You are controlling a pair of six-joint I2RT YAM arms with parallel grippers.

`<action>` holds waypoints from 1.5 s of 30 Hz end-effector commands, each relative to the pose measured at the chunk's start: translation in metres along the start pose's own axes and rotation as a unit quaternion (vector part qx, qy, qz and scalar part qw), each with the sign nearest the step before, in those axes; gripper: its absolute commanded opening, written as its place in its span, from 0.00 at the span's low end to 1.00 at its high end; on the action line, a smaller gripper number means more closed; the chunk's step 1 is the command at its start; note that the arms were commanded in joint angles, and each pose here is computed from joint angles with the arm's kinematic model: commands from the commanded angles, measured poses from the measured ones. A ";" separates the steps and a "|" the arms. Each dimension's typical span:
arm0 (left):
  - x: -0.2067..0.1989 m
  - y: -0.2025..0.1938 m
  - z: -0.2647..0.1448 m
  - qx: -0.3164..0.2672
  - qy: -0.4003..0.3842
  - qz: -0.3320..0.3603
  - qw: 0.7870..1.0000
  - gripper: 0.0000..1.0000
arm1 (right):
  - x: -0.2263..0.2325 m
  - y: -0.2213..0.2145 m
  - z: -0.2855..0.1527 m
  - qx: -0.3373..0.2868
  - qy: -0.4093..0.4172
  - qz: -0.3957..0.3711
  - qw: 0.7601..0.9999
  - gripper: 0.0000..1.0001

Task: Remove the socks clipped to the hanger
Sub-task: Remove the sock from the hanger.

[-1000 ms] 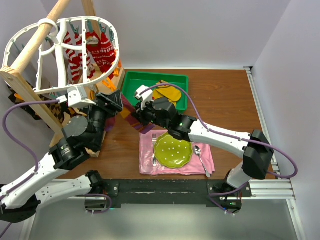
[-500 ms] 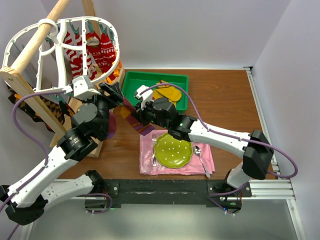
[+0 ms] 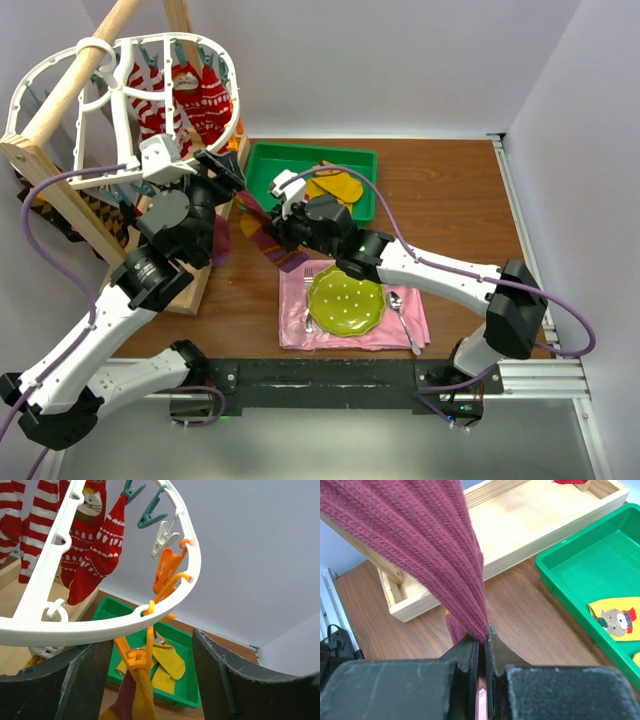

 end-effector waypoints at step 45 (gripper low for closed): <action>0.006 0.006 0.017 0.000 0.010 -0.003 1.000 0.01 | 0.010 0.021 0.001 -0.007 0.007 0.011 1.000 0.00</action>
Point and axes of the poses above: each gripper's point midway between its finger pads, its own z axis out along the fingers, its own x axis along the line the jaws close on, y = z × x, the point moved 6 cm from there along -z, back along the fingers, and after that the axes turned 7 degrees about z, right-handed, at the moved point
